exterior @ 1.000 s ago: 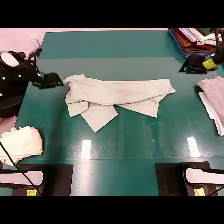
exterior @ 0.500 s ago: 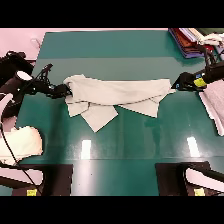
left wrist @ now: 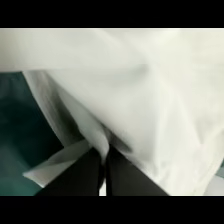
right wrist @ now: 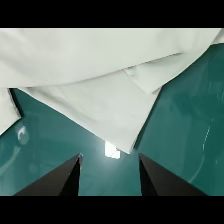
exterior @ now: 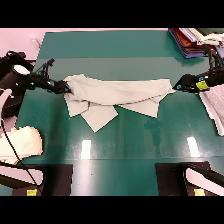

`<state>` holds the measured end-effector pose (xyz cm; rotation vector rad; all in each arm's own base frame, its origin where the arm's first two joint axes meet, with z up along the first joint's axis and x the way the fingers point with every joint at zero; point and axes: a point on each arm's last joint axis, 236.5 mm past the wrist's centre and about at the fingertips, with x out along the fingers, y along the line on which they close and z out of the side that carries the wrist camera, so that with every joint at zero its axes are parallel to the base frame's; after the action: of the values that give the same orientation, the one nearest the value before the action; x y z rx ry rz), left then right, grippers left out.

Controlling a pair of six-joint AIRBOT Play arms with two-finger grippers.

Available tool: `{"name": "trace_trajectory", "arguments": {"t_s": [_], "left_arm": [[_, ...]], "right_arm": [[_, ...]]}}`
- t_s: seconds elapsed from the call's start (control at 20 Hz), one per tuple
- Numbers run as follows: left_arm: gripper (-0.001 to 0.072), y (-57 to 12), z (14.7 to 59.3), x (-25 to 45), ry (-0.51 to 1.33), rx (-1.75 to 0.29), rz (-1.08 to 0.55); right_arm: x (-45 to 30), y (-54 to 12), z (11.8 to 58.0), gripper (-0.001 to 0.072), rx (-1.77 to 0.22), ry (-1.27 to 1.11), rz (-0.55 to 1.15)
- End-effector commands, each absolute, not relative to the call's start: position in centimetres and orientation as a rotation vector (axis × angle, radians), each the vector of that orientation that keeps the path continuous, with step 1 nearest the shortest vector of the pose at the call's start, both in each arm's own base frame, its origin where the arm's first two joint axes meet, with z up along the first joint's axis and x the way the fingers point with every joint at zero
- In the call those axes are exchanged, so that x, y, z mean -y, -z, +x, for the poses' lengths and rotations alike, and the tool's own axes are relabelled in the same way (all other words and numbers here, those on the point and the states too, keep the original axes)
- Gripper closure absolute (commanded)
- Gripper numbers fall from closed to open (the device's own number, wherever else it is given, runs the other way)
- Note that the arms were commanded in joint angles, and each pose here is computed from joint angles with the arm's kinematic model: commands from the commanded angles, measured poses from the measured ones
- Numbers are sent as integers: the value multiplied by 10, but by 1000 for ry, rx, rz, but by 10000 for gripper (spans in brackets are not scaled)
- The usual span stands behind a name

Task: Fold the shirts.

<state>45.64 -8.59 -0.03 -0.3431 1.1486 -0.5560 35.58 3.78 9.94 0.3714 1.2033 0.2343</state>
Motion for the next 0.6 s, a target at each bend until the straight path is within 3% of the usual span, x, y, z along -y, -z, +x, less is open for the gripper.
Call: {"name": "trace_trajectory", "arguments": {"t_s": [0.0, 0.25, 0.3, 0.35, 0.55], "left_arm": [[680, -56, 462, 76, 535, -1094, -260], [679, -113, 457, 78, 545, -985, -220], [679, -111, 452, 80, 557, -1002, -223], [679, -109, 449, 81, 565, -1017, -223], [679, -109, 449, 82, 557, -1025, -239]], "right_arm": [[-21, -93, 340, 304, -1258, -200, 407], [-7, -8, 289, 286, -1463, -109, 590], [-11, 12, 281, 194, -1488, -100, 631], [-21, 30, 276, 182, -1510, -102, 689], [-67, 78, 277, 191, -1545, -168, 823]]}}
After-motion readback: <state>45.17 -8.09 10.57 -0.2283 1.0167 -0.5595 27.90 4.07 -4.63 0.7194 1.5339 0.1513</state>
